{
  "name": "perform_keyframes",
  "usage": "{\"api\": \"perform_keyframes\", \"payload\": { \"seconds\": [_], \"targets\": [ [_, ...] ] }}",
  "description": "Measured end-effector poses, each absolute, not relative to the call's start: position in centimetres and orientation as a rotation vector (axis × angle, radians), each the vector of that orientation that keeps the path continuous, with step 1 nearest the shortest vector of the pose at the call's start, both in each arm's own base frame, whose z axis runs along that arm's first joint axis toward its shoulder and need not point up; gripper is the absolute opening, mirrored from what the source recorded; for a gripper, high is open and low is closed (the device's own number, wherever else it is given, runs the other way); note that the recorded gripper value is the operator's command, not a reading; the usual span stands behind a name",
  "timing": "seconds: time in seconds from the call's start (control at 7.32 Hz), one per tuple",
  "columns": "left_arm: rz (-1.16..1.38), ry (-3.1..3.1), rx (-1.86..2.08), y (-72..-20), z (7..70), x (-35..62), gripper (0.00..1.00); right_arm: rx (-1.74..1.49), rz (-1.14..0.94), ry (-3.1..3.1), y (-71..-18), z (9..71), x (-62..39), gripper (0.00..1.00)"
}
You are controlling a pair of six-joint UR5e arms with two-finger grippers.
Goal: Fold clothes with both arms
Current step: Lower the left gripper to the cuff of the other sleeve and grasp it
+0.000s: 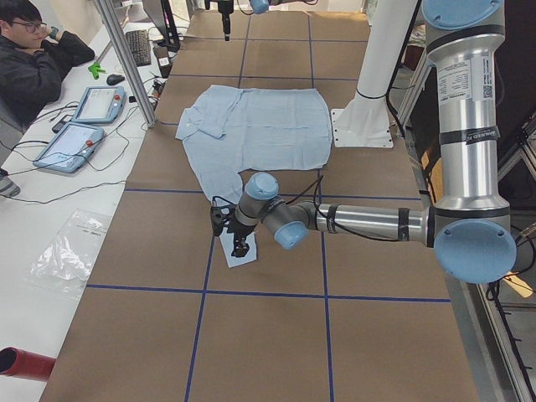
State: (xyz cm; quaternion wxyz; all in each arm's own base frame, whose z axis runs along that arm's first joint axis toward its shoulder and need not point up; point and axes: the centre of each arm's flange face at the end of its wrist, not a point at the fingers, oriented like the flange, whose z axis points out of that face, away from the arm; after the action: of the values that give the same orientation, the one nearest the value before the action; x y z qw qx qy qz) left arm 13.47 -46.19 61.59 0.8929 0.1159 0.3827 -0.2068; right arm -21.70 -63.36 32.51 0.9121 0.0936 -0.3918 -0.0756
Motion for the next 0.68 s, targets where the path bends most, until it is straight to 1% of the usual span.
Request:
{"api": "perform_keyframes", "payload": {
  "seconds": [0.14, 0.27, 0.68],
  "targets": [
    [-0.426, 0.796, 0.245, -46.0, 63.2, 13.8, 0.81, 0.192, -0.156, -0.807, -63.3, 32.6, -21.8, 1.0],
    [-0.418, 0.797, 0.242, -45.7, 64.1, 14.7, 0.78, 0.19, -0.157, -0.806, -63.3, 32.6, -22.0, 1.0],
    [-0.417, 0.801, 0.227, -45.0, 63.6, 20.2, 0.77, 0.187, -0.161, -0.805, -63.2, 32.7, -22.5, 1.0]
  ]
}}
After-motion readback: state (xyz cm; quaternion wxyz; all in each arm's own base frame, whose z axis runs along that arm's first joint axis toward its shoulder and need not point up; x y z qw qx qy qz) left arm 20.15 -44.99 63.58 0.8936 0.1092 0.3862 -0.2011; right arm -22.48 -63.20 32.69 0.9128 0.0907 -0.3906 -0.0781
